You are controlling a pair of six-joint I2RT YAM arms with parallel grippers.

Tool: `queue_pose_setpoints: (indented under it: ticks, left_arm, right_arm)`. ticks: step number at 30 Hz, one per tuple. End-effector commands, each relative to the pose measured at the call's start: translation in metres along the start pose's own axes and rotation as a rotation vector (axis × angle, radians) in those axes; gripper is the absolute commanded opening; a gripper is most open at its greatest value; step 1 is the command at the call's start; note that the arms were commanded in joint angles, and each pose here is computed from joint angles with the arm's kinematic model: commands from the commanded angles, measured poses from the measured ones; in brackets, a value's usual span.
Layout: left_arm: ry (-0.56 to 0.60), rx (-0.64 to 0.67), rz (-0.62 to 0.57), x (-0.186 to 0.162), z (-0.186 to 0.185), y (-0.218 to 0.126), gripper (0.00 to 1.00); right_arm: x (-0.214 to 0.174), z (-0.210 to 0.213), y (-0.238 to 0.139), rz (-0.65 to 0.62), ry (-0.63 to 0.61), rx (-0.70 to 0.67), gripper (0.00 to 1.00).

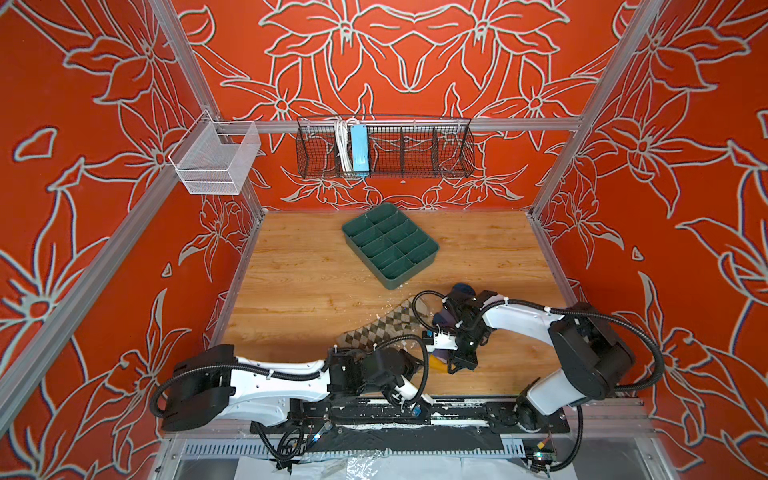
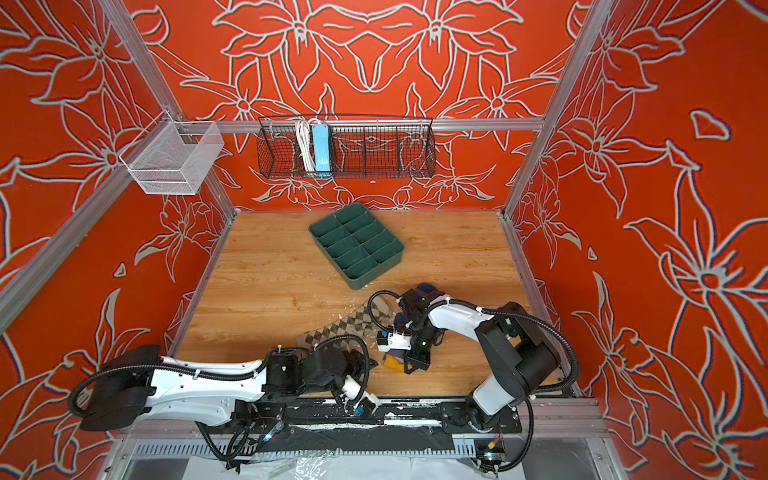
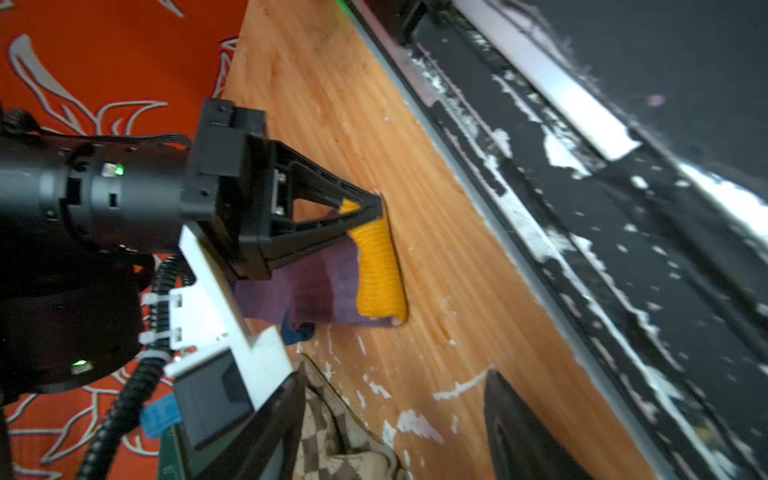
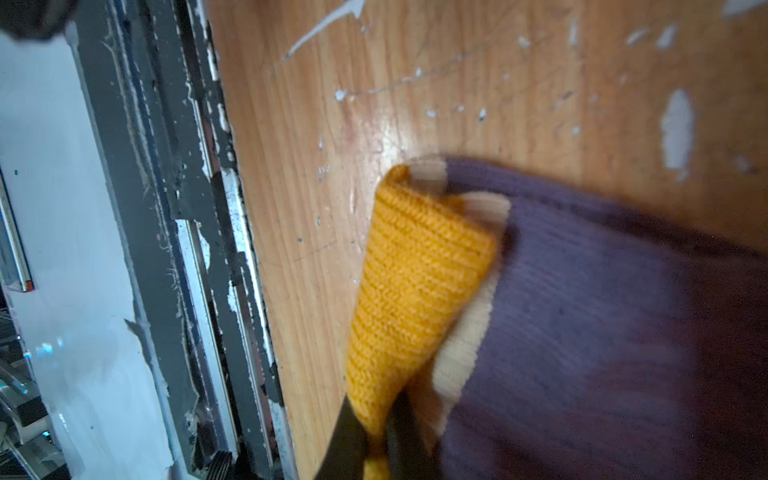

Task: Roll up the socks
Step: 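Press the left gripper onto the cuff roll beside the right gripper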

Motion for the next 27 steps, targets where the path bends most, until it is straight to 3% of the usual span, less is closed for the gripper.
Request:
queue_pose_setpoints:
  ticks: [1, 15, 24, 27]
  left_arm:
    - [-0.048, 0.104, -0.01, 0.008, 0.023, 0.015, 0.66]
    - [-0.13, 0.091, 0.098, -0.009, 0.005, 0.063, 0.55]
    - [-0.15, 0.112, 0.222, -0.026, -0.002, 0.096, 0.4]
    - [-0.174, 0.101, 0.247, -0.03, -0.008, 0.102, 0.28]
  right_arm:
    - [-0.003, -0.003, -0.001, 0.007, 0.003, 0.004, 0.0]
    - [-0.001, -0.003, -0.007, -0.029, 0.006, 0.015, 0.0]
    - [-0.001, -0.001, -0.009, -0.042, 0.001, 0.007, 0.0]
    - [0.001, -0.002, -0.009, -0.047, 0.003, 0.009, 0.0]
Point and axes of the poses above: each gripper's point midway between its finger pads, its own y axis out along the fingers, its own z axis along the line the jaws close on, x = y × z, the point moved 5 cm from there along -y, back along the fingers, and after that the axes turned 5 degrees about y, right-handed, at the moved point
